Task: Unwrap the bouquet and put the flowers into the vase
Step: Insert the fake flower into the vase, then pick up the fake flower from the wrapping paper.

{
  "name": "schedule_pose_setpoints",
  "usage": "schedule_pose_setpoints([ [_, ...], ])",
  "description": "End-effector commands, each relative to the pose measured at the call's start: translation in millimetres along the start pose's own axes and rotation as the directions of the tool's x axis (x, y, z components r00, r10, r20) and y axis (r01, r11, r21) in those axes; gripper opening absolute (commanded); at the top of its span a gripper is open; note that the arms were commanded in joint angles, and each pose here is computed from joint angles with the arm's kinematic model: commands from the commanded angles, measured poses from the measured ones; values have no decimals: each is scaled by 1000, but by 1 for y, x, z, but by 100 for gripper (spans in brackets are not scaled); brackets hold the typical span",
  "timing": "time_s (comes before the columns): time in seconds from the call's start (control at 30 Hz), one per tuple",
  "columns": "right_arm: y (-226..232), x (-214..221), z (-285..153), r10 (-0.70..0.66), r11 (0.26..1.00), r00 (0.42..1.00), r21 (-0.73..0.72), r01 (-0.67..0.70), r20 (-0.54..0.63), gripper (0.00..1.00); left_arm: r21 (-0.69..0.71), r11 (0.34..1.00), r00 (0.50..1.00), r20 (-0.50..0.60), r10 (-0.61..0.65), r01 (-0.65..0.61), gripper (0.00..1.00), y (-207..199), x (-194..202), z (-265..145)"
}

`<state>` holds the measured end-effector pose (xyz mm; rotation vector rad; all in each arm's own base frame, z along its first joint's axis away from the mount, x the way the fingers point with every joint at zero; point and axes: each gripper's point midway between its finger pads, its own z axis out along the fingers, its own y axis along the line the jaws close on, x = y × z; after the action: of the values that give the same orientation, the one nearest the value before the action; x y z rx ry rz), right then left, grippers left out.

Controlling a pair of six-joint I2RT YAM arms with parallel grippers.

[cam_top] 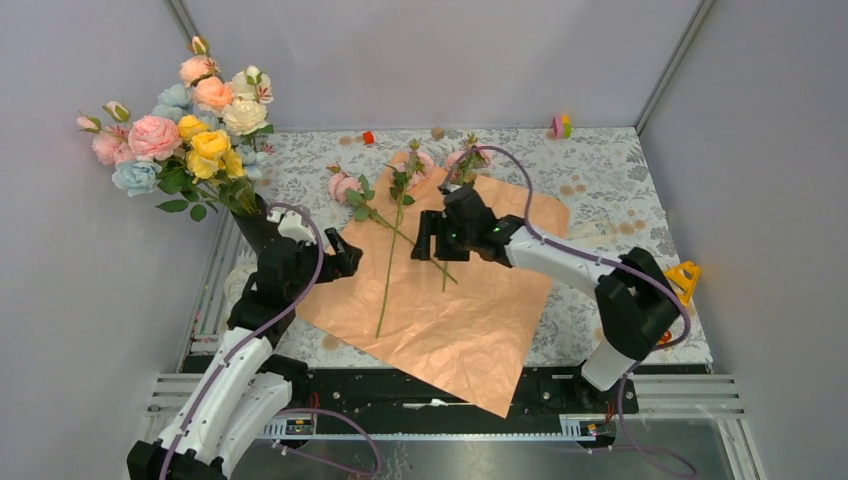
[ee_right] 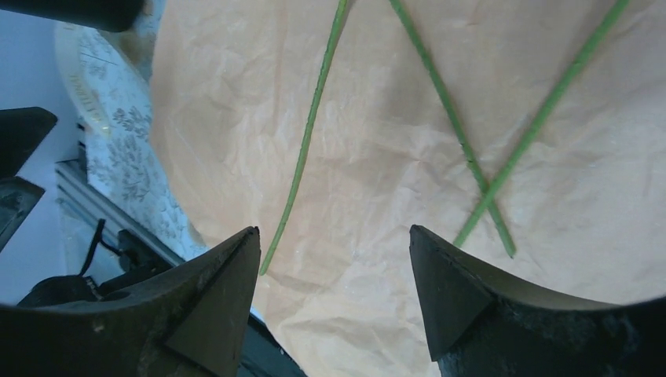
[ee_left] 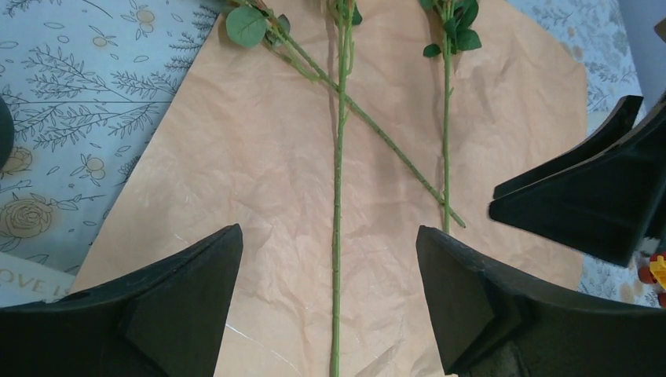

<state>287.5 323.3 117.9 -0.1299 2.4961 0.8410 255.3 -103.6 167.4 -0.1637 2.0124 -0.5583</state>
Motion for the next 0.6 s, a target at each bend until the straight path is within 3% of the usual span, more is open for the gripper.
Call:
schedule_pose_setpoints([
  [0.0, 18, -3, 26, -42, 995, 998, 98, 37, 51, 75, 53, 998, 997, 78, 26, -30, 88, -21, -37, -3],
  [0.3, 26, 11, 82, -166, 953, 986, 253, 166, -22, 71, 11, 994, 987, 117, 106, -108, 89, -9, -70, -20],
  [0.57, 17, 8, 107, -244, 898, 968, 363, 248, -57, 68, -24, 993, 982, 143, 122, -120, 89, -2, -69, -22],
])
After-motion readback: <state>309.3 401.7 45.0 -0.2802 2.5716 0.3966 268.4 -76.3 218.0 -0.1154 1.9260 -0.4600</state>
